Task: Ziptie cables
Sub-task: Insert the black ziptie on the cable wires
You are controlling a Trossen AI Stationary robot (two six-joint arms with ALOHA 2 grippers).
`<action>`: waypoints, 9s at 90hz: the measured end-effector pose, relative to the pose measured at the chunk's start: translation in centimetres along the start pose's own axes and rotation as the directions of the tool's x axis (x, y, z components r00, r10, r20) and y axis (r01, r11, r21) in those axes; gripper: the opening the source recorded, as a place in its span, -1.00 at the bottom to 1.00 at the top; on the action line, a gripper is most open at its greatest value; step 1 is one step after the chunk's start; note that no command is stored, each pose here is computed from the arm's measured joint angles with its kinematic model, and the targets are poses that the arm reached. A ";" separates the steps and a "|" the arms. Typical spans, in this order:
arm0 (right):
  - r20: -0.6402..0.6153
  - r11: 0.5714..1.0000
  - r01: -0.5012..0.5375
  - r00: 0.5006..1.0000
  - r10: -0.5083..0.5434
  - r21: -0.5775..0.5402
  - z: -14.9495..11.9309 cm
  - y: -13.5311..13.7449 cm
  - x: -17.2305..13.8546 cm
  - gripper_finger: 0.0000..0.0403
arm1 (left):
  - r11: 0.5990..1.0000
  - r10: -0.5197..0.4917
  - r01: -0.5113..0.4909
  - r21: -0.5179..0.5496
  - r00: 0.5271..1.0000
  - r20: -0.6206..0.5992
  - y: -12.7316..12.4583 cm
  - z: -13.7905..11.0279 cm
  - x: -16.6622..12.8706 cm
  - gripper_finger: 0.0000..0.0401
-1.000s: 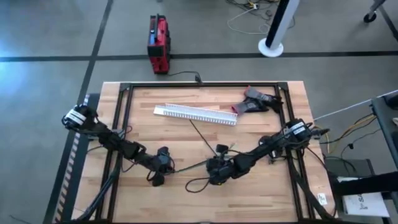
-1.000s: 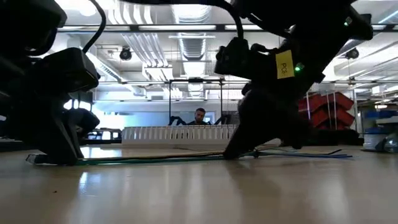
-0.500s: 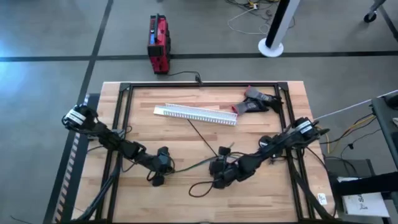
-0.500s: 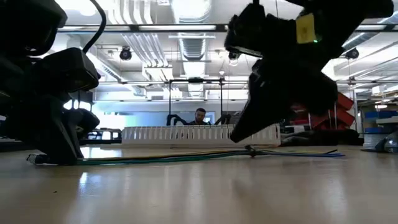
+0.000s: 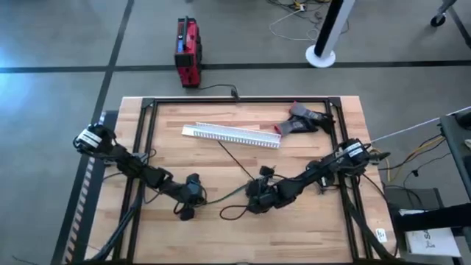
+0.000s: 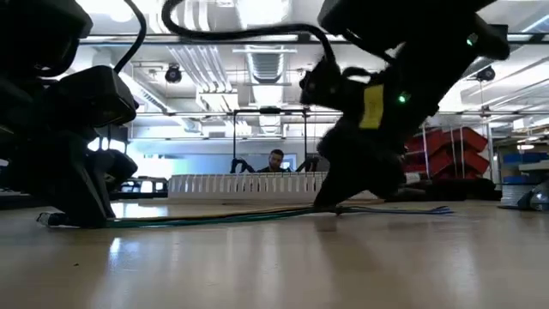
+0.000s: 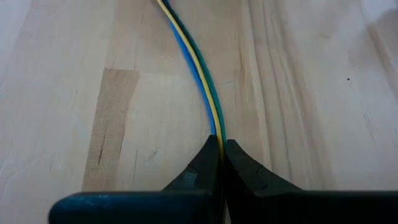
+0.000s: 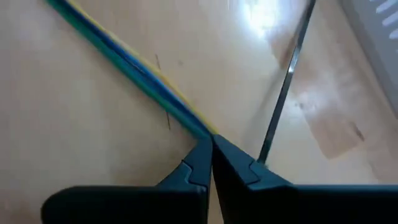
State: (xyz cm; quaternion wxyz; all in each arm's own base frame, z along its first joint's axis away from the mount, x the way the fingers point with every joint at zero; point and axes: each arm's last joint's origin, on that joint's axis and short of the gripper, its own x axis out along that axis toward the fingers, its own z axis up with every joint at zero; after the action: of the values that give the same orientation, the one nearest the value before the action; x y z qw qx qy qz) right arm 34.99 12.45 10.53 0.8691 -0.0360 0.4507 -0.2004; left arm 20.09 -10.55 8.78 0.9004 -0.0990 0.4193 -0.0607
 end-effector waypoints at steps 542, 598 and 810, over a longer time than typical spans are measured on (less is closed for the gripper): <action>-0.076 0.922 0.026 0.997 0.004 0.386 -1.6 -1.4 -0.2 -0.98 | 0.819 -0.370 0.245 0.519 0.916 0.152 15.0 16.5 8.7 -0.30; -0.052 0.941 0.051 0.998 -0.035 0.336 -1.6 -1.5 -0.2 -0.98 | 0.799 -0.378 0.235 0.553 0.912 0.159 15.1 18.6 10.5 -0.46; -0.115 0.948 0.129 0.988 -0.099 0.291 -1.3 -0.6 0.0 -0.89 | 0.822 -0.384 0.269 0.502 0.913 0.140 17.0 17.0 9.3 -1.00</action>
State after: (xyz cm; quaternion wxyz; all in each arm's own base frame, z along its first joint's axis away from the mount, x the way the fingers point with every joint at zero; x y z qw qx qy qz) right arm 33.77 12.03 9.94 0.8283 0.0792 0.4551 -0.3172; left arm 39.56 6.34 8.68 0.9161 0.0461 0.2587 -0.3029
